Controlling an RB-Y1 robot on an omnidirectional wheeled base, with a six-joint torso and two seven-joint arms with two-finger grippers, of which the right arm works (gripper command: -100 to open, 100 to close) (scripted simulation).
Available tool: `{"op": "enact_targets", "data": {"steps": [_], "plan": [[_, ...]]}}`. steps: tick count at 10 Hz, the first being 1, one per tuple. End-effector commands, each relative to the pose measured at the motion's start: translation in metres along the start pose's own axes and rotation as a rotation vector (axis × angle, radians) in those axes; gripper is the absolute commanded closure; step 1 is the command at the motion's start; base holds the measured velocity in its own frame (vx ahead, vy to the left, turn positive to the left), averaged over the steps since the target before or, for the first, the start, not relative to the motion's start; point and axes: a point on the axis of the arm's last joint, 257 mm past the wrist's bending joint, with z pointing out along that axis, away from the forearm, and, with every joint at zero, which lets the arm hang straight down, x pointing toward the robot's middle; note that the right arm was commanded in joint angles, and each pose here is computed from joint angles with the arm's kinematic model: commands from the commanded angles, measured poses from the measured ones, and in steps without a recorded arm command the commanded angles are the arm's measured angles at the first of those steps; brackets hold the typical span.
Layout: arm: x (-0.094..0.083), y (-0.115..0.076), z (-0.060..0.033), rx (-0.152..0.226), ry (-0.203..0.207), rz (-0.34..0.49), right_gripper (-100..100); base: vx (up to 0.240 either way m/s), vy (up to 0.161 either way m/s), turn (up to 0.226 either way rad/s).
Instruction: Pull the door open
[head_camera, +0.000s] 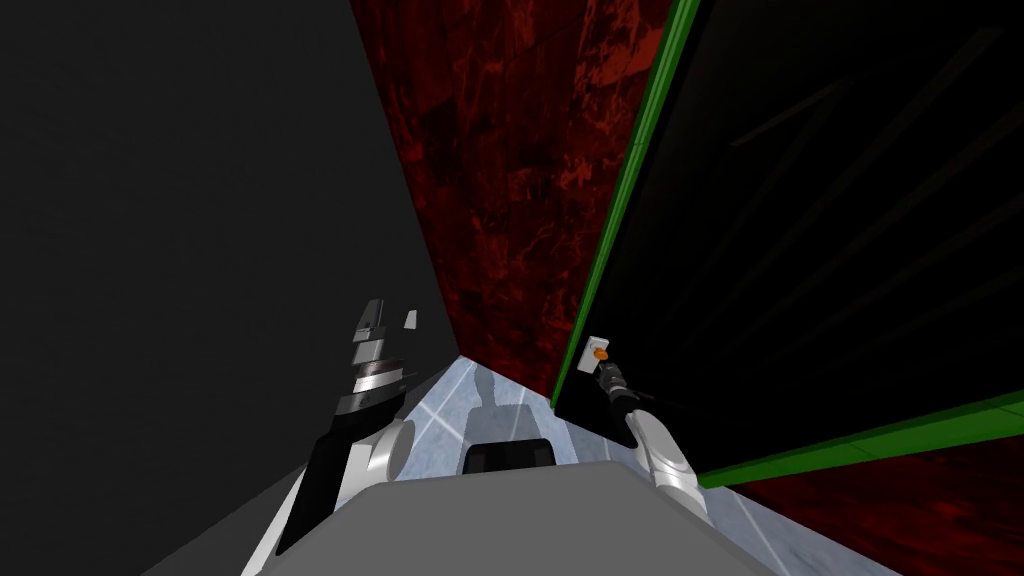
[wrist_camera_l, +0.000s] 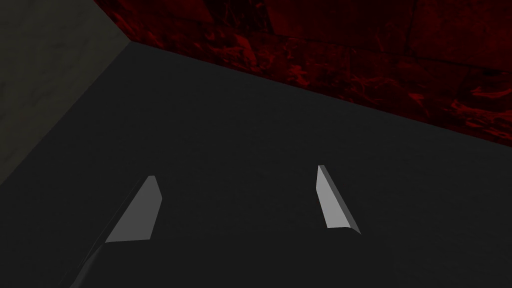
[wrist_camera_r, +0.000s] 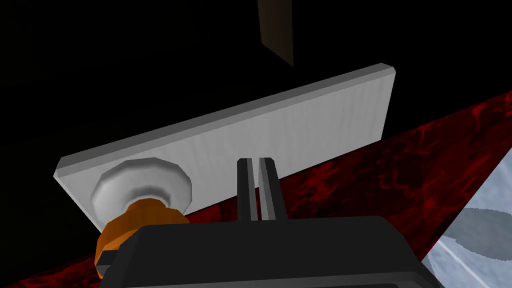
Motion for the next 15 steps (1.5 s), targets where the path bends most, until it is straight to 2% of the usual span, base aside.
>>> {"op": "enact_targets", "data": {"steps": [1, 2, 3, 5, 8, 9, 11, 12, 14, 15], "plan": [[-0.008, -0.002, 0.0027, 0.007, -0.019, 0.086, -100, -0.040, 0.030, -0.055], [-0.008, -0.002, 0.0027, 0.007, -0.019, 0.086, -100, -0.043, 0.029, -0.031], [-0.013, -0.004, 0.0046, 0.012, -0.033, 0.147, -100, -0.030, 0.014, -0.054], [-0.013, -0.004, 0.0046, 0.012, -0.033, 0.147, -100, -0.019, 0.007, -0.012], [-0.033, -0.011, 0.0109, 0.026, -0.082, 0.350, -100, -0.052, 0.026, -0.088], [-0.033, -0.012, 0.0109, 0.029, -0.083, 0.366, -100, -0.053, 0.036, -0.042], [-0.049, -0.019, 0.0149, 0.038, -0.122, 0.513, -100, -0.064, 0.027, -0.084], [-0.049, -0.020, 0.0148, 0.042, -0.124, 0.530, -100, -0.055, 0.031, -0.050], [-0.064, -0.027, 0.0184, 0.050, -0.166, 0.677, -100, -0.063, 0.019, -0.091], [-0.064, -0.029, 0.0182, 0.054, -0.168, 0.699, -100, -0.058, 0.027, -0.050]]}}
